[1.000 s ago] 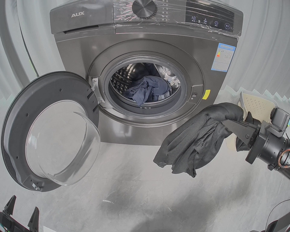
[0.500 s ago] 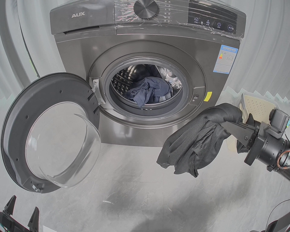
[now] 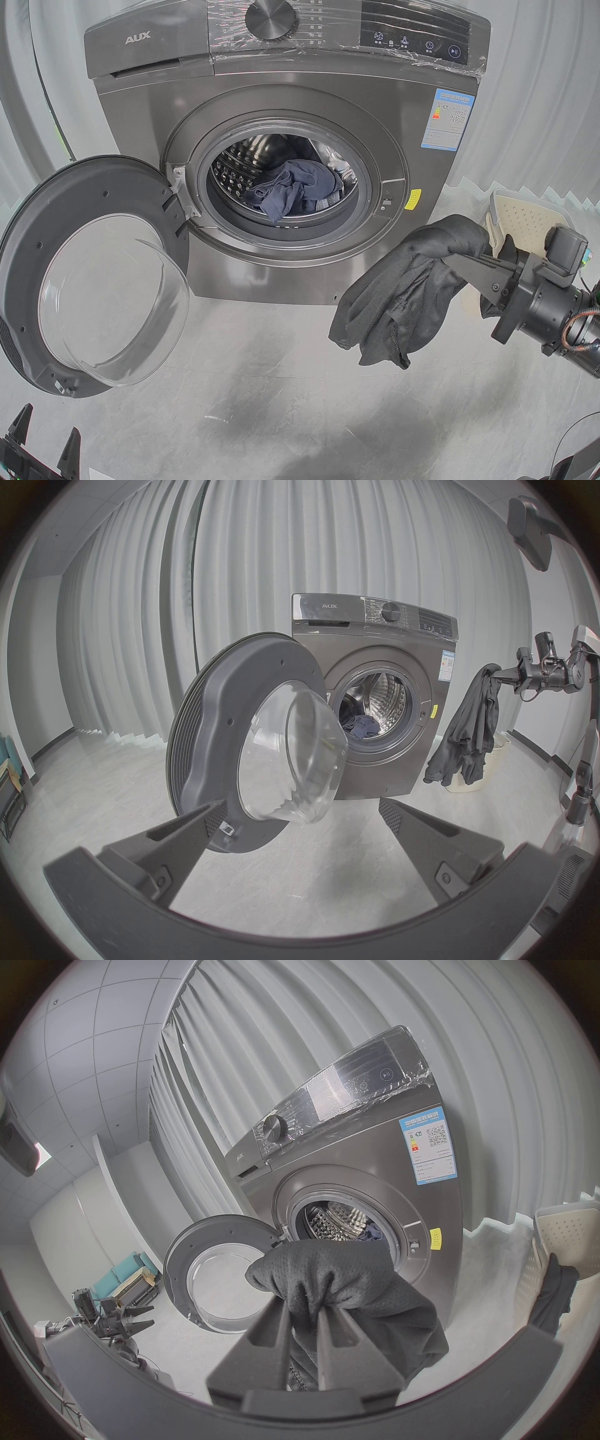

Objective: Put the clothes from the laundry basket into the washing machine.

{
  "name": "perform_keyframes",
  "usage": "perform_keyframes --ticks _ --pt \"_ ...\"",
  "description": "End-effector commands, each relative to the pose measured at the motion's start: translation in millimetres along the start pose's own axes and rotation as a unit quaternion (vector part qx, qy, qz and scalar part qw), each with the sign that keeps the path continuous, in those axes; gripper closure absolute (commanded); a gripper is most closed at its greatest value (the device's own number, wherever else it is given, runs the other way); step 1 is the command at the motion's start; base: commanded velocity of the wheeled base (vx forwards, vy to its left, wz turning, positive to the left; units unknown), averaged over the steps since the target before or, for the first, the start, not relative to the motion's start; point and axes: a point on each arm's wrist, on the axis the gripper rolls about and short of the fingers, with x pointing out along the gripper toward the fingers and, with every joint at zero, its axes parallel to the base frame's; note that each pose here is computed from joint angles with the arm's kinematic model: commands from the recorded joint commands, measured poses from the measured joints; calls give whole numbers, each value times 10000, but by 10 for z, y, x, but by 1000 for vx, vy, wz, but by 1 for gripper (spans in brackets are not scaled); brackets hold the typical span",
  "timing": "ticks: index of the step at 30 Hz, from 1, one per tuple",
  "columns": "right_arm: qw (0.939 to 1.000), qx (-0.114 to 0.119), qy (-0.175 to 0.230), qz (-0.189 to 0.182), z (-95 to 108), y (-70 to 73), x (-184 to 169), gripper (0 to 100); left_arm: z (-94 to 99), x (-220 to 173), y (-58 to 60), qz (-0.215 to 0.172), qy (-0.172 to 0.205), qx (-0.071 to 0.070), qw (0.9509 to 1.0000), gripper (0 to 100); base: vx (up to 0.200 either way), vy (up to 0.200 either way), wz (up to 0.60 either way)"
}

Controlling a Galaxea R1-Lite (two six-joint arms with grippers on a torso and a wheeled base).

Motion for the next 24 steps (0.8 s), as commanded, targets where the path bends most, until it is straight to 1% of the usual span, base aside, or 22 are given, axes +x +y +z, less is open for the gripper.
perform_keyframes --ticks 1,2,3,4,5,6,7,8,9,10,11,12,13,14,15,16,17,19,21,24 --pt "9999 44 79 101 -108 55 246 100 -49 2 -1 -12 21 32 10000 0 0 0 0" --pt "9999 45 66 112 -108 59 254 100 -49 2 -1 -12 21 32 10000 0 0 0 0" --pt "9997 91 -47 205 -138 114 354 100 -48 0 -2 -19 -3 101 9999 0 0 0 0" --pt "9997 92 -54 207 -139 118 362 100 -48 0 -2 -19 -3 101 9999 0 0 0 0" --pt "9996 145 -155 204 -157 153 428 100 -50 1 -3 -42 -11 139 9999 0 0 0 0" --pt "9993 189 -285 177 -159 193 497 100 -3 -6 -5 -94 -172 111 9997 0 0 0 0" --pt "9989 236 -361 178 -158 223 543 100 145 -41 -9 -194 -578 21 9981 0 0 0 0" --pt "9989 236 -361 178 -158 223 543 100 145 -41 -9 -194 -578 21 9981 0 0 0 0" --pt "9984 321 -426 195 -166 259 637 100 459 -122 -23 -478 -1190 -37 9917 0 0 0 0" --pt "9979 354 -492 211 -148 273 687 100 546 -128 -34 -727 -1203 10 9901 0 0 0 0" --pt "9975 378 -557 234 -127 289 740 100 578 -104 -47 -987 -1082 94 9892 0 0 0 0" --pt "9969 397 -621 257 -108 309 801 100 603 -63 -66 -1337 -892 201 9868 0 0 0 0" --pt "9966 406 -660 289 -103 332 862 100 618 1 -80 -1628 -638 206 9844 0 0 0 0" --pt "9963 413 -691 288 -101 347 904 100 639 93 -90 -1836 -356 185 9822 0 0 0 0" --pt "9962 417 -709 276 -101 349 921 100 653 153 -92 -1892 -181 170 9816 0 0 0 0" --pt "9961 422 -739 244 -104 352 961 100 694 293 -91 -1965 115 144 9803 0 0 0 0" --pt "9961 422 -739 244 -105 353 965 100 698 309 -90 -1965 144 144 9803 0 0 0 0" --pt "9965 415 -691 217 -155 348 1032 100 792 545 -89 -2114 240 278 9767 0 0 0 0" --pt "9966 409 -682 192 -165 336 1064 100 843 727 -102 -2301 310 376 9720 0 0 0 0" --pt "9974 390 -587 132 -240 307 1134 100 903 991 -156 -2594 356 424 9642 0 0 0 0"
